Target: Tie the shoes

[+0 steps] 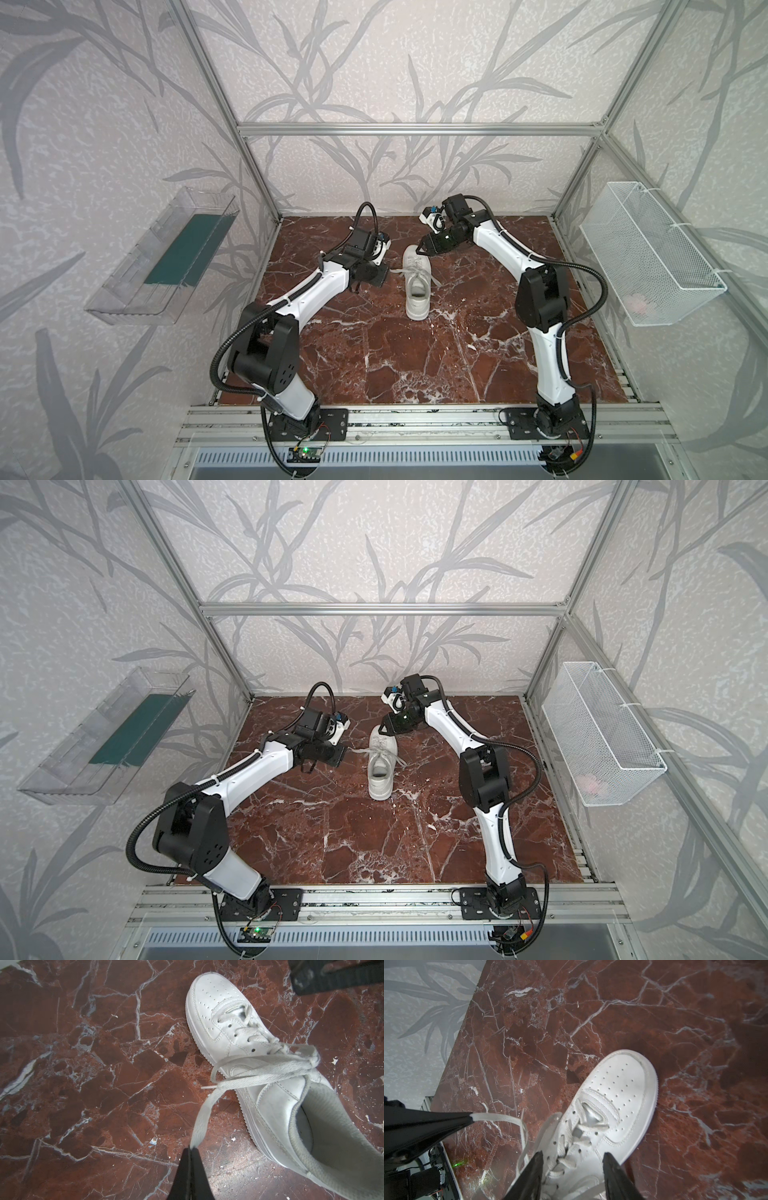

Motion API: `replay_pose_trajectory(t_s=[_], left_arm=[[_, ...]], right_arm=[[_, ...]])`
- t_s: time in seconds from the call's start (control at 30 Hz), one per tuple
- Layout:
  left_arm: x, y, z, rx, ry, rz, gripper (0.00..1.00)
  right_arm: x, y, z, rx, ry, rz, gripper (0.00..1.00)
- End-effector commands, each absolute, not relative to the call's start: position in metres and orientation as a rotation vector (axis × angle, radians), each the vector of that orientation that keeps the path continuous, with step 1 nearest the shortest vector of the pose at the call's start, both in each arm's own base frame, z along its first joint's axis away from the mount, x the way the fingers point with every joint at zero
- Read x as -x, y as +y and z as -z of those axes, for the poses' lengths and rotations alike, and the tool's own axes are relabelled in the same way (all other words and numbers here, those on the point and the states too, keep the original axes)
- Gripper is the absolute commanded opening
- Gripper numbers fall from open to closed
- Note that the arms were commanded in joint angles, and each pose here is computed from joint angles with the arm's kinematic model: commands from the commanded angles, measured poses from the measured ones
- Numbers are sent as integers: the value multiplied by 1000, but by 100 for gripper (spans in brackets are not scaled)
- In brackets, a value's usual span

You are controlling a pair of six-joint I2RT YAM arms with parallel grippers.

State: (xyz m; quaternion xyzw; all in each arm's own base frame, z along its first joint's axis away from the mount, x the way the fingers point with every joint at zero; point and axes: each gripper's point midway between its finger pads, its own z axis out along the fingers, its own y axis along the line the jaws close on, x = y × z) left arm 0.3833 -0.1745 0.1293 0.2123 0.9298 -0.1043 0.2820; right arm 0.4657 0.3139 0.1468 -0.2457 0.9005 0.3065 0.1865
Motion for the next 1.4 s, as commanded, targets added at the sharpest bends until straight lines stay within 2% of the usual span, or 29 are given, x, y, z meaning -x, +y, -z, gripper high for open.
replay_pose_trajectory(t_s=[0.0,0.2,0.8,1.1,1.37], left_arm=[[-372,-180,-130,-550,2499,368,0],[-362,-182,-111,-526,2531,425,0],[-363,-188,-75,-454,2620,556,0],[-368,-186,-69,-398,2634,627,0],[-369,-192,-60,-387,2659,687,0]], right_arm=[[-445,317,-133,784,2657,-798,48],[-445,330,-127,912,2682,-646,48],[-421,350,-120,1099,2632,-691,48],[-419,352,-125,1107,2618,-691,29],[-419,357,-147,1118,2518,-710,43]])
